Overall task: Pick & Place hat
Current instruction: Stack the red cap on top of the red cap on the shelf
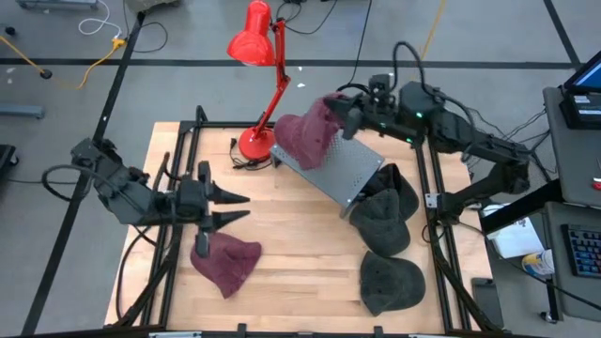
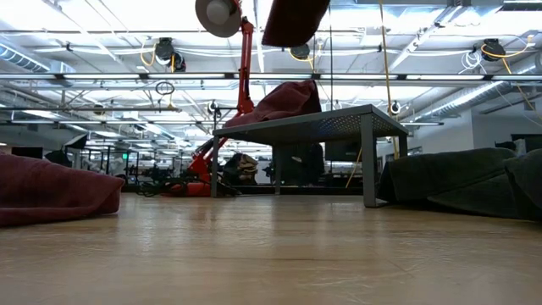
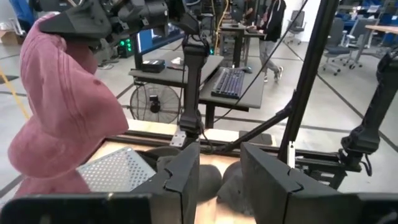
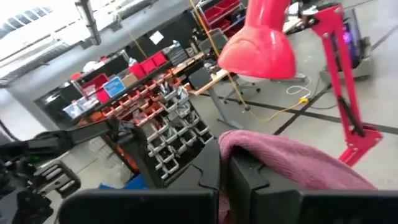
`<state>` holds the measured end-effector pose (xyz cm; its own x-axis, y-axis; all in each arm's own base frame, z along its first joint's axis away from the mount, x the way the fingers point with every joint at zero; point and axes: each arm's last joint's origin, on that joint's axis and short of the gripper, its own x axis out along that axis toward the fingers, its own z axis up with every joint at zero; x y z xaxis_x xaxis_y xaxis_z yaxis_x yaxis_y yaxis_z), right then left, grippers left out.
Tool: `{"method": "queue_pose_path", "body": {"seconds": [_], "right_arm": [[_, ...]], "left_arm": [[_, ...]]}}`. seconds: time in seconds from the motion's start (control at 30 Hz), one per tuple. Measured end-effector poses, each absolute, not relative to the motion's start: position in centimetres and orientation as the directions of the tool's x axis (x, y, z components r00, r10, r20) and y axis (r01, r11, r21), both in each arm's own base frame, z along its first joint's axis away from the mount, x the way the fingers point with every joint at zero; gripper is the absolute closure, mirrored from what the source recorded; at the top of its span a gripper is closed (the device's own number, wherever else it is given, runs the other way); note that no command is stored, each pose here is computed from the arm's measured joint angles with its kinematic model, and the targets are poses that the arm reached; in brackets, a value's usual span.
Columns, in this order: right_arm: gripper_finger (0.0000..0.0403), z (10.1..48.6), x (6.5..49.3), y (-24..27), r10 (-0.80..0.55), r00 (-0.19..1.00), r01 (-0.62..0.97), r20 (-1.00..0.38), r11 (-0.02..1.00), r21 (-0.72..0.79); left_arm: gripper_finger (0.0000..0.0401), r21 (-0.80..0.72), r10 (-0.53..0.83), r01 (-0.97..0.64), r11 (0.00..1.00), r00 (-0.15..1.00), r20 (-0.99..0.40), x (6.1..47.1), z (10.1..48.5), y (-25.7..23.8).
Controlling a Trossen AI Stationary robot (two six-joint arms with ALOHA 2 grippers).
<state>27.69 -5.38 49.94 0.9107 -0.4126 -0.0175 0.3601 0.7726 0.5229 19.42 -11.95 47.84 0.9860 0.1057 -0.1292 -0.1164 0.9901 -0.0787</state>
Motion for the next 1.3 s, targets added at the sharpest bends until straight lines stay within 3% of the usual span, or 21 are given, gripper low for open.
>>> {"method": "queue_pose_path", "body": {"seconds": [0.67,1.3], "right_arm": [[0.0403,49.4,33.0,-14.7,-0.397,0.916,0.36,-0.065,0.738,0.571],[0.0403,43.6,36.2,-17.7,-0.349,0.88,0.473,-0.322,0.696,0.54]], "left_arm": [[0.0281,-0.04,0.099,-0.108,0.993,0.978,-0.183,16.1,48.2,-9.5],[0.0281,-0.008,0.106,-0.11,0.994,0.97,-0.218,16.0,47.8,-9.4]]}}
